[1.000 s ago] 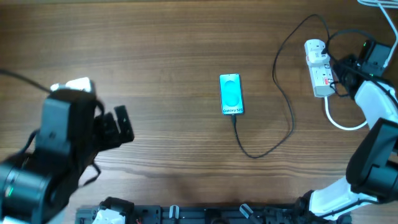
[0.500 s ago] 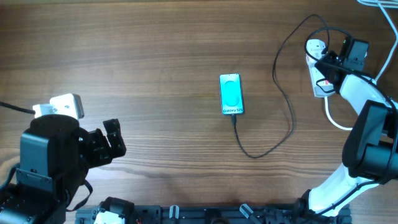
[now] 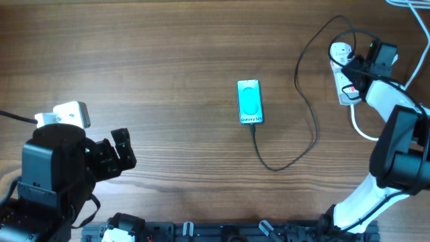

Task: Plug charger to phone and switch on socket

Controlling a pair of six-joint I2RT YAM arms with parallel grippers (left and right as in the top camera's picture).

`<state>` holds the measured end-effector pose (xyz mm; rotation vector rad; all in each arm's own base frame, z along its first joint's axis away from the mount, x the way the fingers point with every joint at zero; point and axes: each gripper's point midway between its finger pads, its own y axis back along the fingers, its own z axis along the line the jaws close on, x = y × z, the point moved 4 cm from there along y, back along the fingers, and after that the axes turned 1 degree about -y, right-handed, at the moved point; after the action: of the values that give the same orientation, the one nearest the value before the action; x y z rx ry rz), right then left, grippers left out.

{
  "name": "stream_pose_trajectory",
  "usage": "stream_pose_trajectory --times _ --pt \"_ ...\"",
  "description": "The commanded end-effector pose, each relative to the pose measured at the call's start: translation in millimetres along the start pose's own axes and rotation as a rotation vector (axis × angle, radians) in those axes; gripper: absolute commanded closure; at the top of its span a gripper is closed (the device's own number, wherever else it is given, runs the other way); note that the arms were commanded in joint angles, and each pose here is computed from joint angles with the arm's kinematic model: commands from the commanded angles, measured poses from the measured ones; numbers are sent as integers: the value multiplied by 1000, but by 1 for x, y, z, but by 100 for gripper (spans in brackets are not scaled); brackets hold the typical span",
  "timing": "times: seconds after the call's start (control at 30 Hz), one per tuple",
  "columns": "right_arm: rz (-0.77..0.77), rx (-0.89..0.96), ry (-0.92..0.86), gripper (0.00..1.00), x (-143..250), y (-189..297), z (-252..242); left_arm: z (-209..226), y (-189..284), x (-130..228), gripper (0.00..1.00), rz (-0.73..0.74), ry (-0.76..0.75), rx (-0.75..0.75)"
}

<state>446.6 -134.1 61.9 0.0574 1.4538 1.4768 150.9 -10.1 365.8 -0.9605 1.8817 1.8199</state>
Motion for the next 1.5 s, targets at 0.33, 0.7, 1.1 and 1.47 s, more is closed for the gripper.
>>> stream_pose_trajectory --times 0.33,0.7,1.1,1.47 --pt "-21 1 17 95 -8 -12 4 1 1 -1 0 -7 17 -8" --pt "43 23 56 95 7 -16 6 1 1 -1 0 -6 17 -9" --pt "238 -43 120 96 61 -18 29 6 1 9 0 42 3 -32" --pt "117 149 170 95 26 50 21 9 1 13 0 56 -4 -52"
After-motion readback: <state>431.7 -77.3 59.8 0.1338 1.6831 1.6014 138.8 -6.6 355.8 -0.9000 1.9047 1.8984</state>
